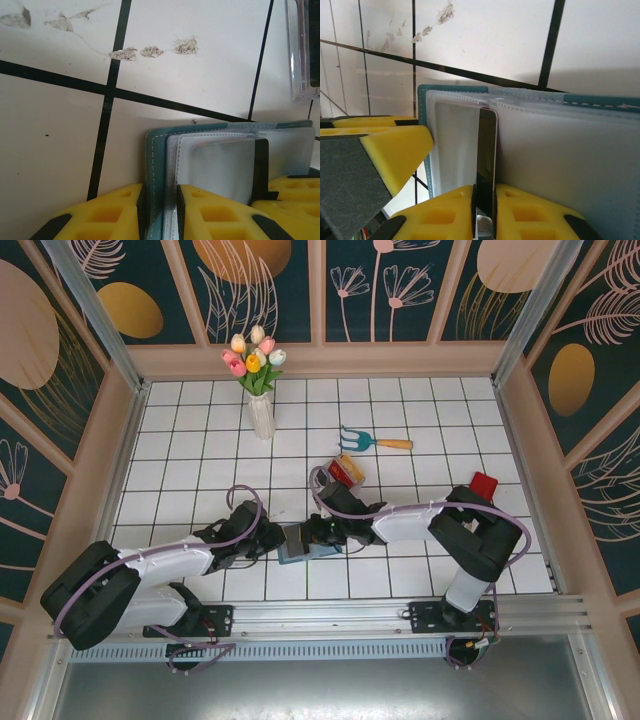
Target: Put the credit cards into the card holder
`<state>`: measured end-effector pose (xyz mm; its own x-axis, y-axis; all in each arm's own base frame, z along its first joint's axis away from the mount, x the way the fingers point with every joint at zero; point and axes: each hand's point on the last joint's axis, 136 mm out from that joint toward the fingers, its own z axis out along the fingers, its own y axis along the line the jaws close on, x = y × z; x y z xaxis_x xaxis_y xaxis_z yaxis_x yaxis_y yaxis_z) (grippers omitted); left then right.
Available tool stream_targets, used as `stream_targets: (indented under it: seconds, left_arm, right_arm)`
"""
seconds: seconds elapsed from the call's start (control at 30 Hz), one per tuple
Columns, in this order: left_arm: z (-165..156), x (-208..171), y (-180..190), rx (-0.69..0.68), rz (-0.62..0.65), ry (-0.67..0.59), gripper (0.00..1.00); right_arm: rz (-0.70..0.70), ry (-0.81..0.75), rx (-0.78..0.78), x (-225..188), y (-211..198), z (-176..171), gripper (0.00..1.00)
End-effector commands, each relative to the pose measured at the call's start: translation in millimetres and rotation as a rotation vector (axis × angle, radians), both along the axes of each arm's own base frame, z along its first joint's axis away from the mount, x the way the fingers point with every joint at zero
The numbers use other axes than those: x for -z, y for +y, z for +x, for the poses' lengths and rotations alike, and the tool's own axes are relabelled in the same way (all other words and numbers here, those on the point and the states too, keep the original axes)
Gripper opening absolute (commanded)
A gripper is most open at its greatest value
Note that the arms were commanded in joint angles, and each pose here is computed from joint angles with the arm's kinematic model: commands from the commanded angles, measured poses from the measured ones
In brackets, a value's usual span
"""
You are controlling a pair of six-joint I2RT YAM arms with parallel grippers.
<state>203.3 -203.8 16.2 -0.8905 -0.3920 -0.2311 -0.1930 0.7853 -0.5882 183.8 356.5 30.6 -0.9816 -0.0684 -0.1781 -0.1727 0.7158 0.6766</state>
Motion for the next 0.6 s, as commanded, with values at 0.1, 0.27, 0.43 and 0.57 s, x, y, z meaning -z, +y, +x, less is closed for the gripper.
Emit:
stream_targets:
  seconds: [0.1,0.27,0.43,0.57]
  left_arm:
    - [-5.4,1.2,-0.7,0.013,-0.007,0.004,0.26]
    - [-5.5,0.7,-1.7,0.016,-0.014,0.004,0.26]
    - [-4.8,-1.2,-3.5,0.017,-0.025,-0.003,0.26]
    - [-4.1,-1.6,-4.4,0.015,-0.03,-0.003,0.26]
  right_arm:
    - [-0.087,-0.051,-0.027,-5.1,-9.7,-0.4,0.21]
    - [-0.07,-0.035,-0.052,-2.4,-2.5,-2.5,0.17]
    - [0.04,0.0,-0.109,-12.5,20.2,-9.7,0.09]
    - [0.066,0.023,-0.147,-15.0,35.0,-14.4,0.09]
